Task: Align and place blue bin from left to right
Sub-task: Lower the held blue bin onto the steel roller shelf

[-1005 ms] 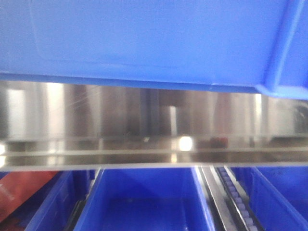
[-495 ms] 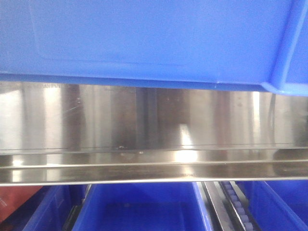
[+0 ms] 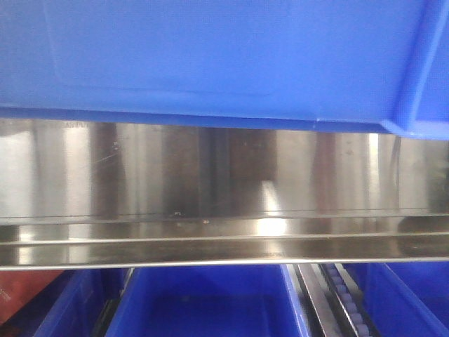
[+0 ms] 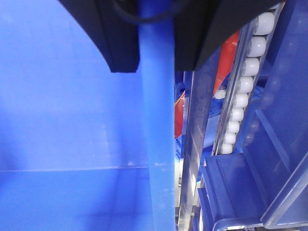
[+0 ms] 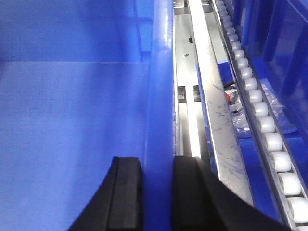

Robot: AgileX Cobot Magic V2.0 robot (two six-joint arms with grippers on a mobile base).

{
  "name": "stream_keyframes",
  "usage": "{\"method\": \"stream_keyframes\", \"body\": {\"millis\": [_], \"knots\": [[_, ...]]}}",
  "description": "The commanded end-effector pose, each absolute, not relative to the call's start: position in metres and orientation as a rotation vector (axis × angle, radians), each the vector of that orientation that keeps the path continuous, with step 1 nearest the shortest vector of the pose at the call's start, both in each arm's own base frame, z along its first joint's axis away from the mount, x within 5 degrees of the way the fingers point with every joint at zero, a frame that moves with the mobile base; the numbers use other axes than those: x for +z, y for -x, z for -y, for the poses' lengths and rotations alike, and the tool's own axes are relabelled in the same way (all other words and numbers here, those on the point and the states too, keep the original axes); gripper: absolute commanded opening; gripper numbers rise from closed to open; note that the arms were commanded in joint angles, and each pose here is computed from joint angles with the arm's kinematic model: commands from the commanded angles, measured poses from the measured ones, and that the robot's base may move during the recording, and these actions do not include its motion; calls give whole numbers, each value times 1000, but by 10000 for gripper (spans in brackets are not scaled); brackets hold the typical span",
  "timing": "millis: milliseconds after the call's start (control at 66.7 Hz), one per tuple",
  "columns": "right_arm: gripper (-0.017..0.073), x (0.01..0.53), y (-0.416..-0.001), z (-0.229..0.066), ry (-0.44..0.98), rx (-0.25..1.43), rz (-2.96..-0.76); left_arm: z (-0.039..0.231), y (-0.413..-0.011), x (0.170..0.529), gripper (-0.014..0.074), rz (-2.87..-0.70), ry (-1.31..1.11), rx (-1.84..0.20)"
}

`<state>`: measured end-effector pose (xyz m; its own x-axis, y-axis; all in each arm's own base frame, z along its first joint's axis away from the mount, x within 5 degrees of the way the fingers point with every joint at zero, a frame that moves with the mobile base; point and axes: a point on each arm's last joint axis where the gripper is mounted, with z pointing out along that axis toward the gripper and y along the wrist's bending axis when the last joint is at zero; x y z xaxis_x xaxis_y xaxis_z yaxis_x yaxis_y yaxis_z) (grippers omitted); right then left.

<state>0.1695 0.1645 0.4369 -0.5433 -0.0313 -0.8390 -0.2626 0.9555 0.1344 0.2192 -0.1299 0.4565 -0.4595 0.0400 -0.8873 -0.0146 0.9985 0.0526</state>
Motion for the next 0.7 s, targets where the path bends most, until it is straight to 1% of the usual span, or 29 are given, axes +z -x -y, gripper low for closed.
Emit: {"method": "stream_keyframes", "body": {"millis": [0, 270, 360, 465, 585, 690], "knots": [[-78, 453, -167, -176, 270, 464, -1992, 140, -219, 473, -111, -1899, -101, -62], [-78, 452, -167, -175, 268, 459, -1997, 140, -219, 473, -111, -1900, -101, -64], [-78, 455, -166, -174, 257, 465, -2000, 141, -218, 475, -111, -1911, -88, -109], [-78, 463, -168, -173, 225, 443, -2019, 136, -218, 484, -111, -1927, -32, -188], [-78, 474, -174, -179, 228, 434, -2002, 130, -221, 493, -111, -1929, -45, -204], [-78, 480, -187, -190, 220, 429, -1991, 127, -229, 496, -111, -1961, -50, -264]]}}
